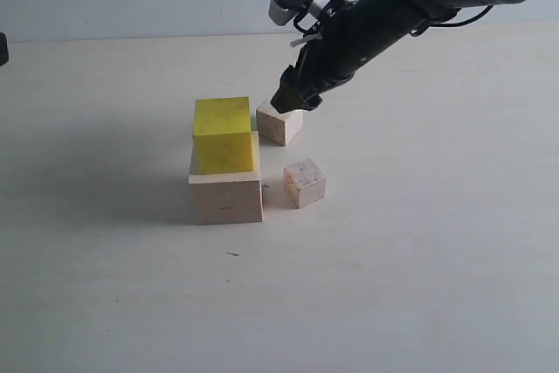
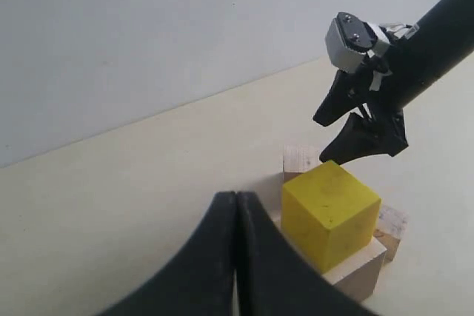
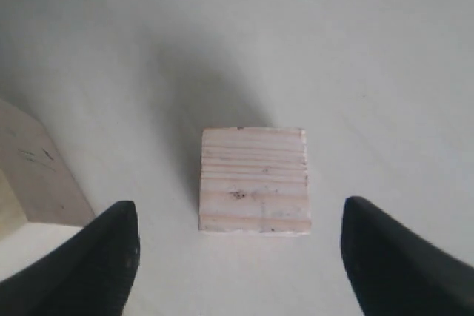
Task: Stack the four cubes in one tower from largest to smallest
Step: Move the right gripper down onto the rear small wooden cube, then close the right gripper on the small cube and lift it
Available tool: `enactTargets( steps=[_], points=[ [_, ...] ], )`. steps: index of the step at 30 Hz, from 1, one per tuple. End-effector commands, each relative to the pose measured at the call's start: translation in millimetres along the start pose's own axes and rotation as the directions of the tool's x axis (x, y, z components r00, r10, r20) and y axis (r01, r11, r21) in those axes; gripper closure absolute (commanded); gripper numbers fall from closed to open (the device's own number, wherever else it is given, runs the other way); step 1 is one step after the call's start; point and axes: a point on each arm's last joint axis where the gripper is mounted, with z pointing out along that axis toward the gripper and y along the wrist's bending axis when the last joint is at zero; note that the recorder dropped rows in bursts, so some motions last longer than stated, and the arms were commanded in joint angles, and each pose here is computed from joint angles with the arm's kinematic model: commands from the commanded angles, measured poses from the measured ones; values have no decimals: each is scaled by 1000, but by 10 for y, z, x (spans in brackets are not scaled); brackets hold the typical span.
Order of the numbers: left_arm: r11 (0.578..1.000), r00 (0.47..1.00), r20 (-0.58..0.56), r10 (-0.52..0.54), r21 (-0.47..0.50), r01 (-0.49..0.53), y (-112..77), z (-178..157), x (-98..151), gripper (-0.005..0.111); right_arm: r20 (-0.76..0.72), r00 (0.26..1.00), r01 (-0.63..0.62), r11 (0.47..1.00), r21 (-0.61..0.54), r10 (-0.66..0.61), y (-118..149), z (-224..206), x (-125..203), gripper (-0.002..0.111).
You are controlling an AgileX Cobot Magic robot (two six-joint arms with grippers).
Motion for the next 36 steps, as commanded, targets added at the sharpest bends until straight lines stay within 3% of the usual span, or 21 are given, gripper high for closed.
enactTargets(
  steps=[1, 13, 28, 36],
  points=[
    [1000, 1000, -1, -3, -4, 3, 6, 15, 10, 107, 8, 999, 47, 999, -6, -47, 72, 106, -76, 36],
    [1000, 1000, -5, -2, -3, 2, 5, 15, 13, 107, -1, 996, 86, 995, 46, -86, 35, 236, -109, 36],
    [1000, 1000, -9, 0, -2, 0, 4, 15, 17, 107, 9, 999, 49, 997, 62, -50, 19, 241, -114, 36],
    [1000, 1000, -9, 8, -2, -8, 3, 15, 17, 107, -47, 998, 53, 997, 61, -50, -11, 411, 23, 36]
  ],
)
